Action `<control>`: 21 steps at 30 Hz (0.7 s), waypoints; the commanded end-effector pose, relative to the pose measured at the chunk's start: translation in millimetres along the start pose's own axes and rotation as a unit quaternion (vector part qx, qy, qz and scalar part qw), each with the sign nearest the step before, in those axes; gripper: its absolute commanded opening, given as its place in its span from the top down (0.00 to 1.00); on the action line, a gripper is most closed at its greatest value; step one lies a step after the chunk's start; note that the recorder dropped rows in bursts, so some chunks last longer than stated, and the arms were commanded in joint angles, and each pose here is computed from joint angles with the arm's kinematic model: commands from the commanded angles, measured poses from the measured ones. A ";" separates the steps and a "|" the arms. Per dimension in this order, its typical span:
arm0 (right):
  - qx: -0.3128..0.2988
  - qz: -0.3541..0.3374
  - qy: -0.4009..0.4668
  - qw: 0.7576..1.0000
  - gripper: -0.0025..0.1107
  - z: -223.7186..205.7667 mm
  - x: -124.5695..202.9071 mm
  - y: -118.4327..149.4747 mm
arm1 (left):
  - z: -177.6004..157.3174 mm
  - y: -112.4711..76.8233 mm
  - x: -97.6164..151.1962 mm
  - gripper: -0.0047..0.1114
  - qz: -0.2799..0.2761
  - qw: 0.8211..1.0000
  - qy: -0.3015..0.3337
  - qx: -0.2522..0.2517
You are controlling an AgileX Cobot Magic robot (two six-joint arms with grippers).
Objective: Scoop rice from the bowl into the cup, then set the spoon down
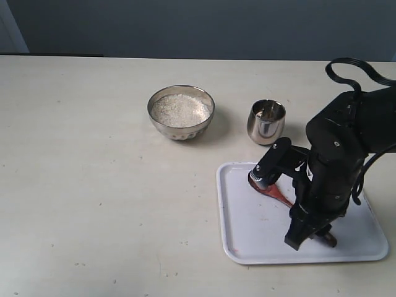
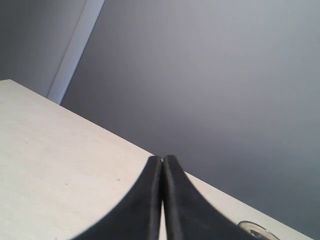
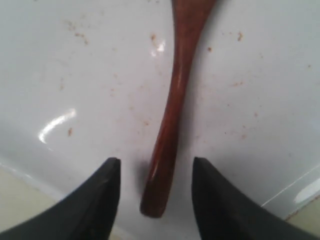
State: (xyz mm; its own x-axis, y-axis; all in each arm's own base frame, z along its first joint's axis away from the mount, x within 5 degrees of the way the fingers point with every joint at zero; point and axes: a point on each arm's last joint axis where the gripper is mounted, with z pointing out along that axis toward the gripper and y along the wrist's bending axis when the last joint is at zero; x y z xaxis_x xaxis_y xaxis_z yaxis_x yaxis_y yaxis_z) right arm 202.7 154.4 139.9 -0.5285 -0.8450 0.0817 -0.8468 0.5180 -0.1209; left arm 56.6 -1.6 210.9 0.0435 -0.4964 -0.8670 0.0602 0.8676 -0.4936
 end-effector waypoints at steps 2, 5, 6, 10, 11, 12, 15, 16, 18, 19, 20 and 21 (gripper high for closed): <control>0.001 0.028 0.020 0.999 0.51 -2.9 6.4 -0.2 | -0.4 -0.8 -1.4 0.96 0.002 1.000 -0.006 0.003; -0.004 0.043 0.014 0.999 0.66 -15.9 12.3 1.0 | -0.4 -0.8 -1.4 0.96 0.002 1.000 -0.006 0.003; -0.009 0.062 -0.004 0.998 0.76 -31.0 17.6 2.3 | -0.4 -0.8 -1.4 0.96 0.002 1.000 -0.006 0.003; -0.014 0.106 -0.070 0.992 0.93 -79.9 44.4 7.3 | -0.4 -0.8 -1.4 0.96 0.002 1.000 -0.006 0.003; -0.014 0.125 -0.088 0.988 0.96 -92.7 54.3 9.1 | -0.4 -0.8 -1.4 0.96 0.002 1.000 -0.006 0.003; -0.011 0.148 -0.112 0.983 0.98 -105.0 63.9 10.4 | -0.4 -0.8 -1.4 0.96 0.002 1.000 -0.006 0.003; -0.009 0.216 -0.189 0.958 0.99 -134.7 90.2 14.7 | -0.4 -0.8 -1.4 0.96 0.002 1.000 -0.006 0.003; -0.009 0.232 -0.207 0.950 0.99 -140.6 96.3 15.6 | -0.4 -0.8 -1.4 0.96 0.002 1.000 -0.006 0.003; -0.002 0.264 -0.257 0.930 0.99 -154.1 110.1 16.2 | -0.4 -0.8 -1.4 0.96 0.002 1.000 -0.006 0.003; 0.004 0.276 -0.277 0.920 0.99 -158.4 115.0 15.8 | -0.4 -0.8 -1.4 0.96 0.002 1.000 -0.006 0.003; 0.010 0.289 -0.307 0.907 0.99 -165.0 121.2 15.3 | -0.4 -0.8 -1.4 0.96 0.002 1.000 -0.006 0.003; 0.017 0.299 -0.336 0.893 0.99 -171.0 126.9 14.8 | -0.4 -0.8 -1.4 0.96 0.002 1.000 -0.006 0.003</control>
State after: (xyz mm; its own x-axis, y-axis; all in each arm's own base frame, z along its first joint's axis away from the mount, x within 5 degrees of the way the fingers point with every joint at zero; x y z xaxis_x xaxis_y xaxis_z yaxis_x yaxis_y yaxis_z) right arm 119.7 88.3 303.6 -0.7591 -0.4111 -0.5048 -0.4739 0.8806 -0.0044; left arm 56.6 -1.6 210.9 0.0435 -0.4964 -0.8670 0.0602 0.8676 -0.4936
